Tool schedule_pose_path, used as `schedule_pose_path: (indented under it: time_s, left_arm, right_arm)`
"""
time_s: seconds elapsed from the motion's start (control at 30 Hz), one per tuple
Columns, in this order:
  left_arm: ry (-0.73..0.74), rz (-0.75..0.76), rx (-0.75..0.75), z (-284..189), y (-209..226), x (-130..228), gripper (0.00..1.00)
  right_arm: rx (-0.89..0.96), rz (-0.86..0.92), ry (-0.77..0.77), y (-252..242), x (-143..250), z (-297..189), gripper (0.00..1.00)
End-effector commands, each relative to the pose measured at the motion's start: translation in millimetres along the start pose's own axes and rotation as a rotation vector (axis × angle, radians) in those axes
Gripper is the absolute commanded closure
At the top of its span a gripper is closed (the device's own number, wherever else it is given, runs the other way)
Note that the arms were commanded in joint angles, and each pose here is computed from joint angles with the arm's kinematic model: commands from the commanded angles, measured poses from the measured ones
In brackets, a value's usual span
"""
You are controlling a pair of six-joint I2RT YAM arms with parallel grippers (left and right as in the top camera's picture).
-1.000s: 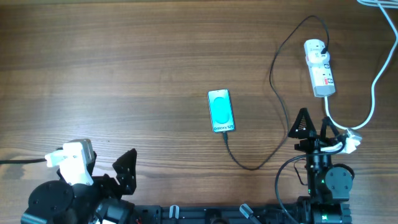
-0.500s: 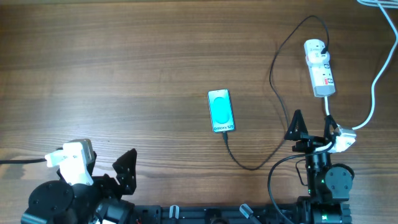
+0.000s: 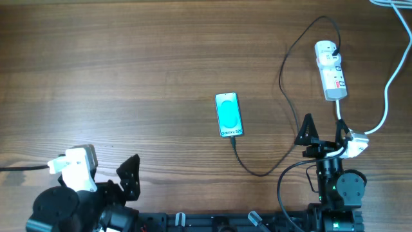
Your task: Plug charger to phone and switch on socket
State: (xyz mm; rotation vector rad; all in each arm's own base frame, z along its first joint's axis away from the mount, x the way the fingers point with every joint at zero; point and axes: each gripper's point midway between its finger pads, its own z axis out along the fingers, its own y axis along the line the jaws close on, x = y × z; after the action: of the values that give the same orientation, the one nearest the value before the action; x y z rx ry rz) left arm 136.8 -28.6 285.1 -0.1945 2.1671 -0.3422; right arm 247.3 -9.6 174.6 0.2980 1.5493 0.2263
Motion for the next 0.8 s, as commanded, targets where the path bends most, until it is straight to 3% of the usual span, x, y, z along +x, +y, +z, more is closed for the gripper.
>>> schedule_pose_path:
  time_s: [0.0, 0.33, 0.5, 0.77]
  left_arm:
    - [-0.062, -0.025, -0.051, 22, 15, 6, 0.0]
    - [-0.292, -0.081, 0.067, 92, 29, 26, 0.0]
    - [-0.459, 0.058, 0.096, 110, 28, 11, 0.0]
    - [-0.487, 0.113, 0.056, 138, 44, 23, 0.0]
  right_arm:
    - [-0.015, -0.016, -0.006, 2, -1, -1, 0.0]
    - [-0.015, -0.017, -0.006, 2, -1, -1, 0.0]
    - [-0.015, -0.016, -0.006, 2, -2, -1, 0.0]
    - [-0.015, -0.016, -0.006, 2, -1, -1, 0.0]
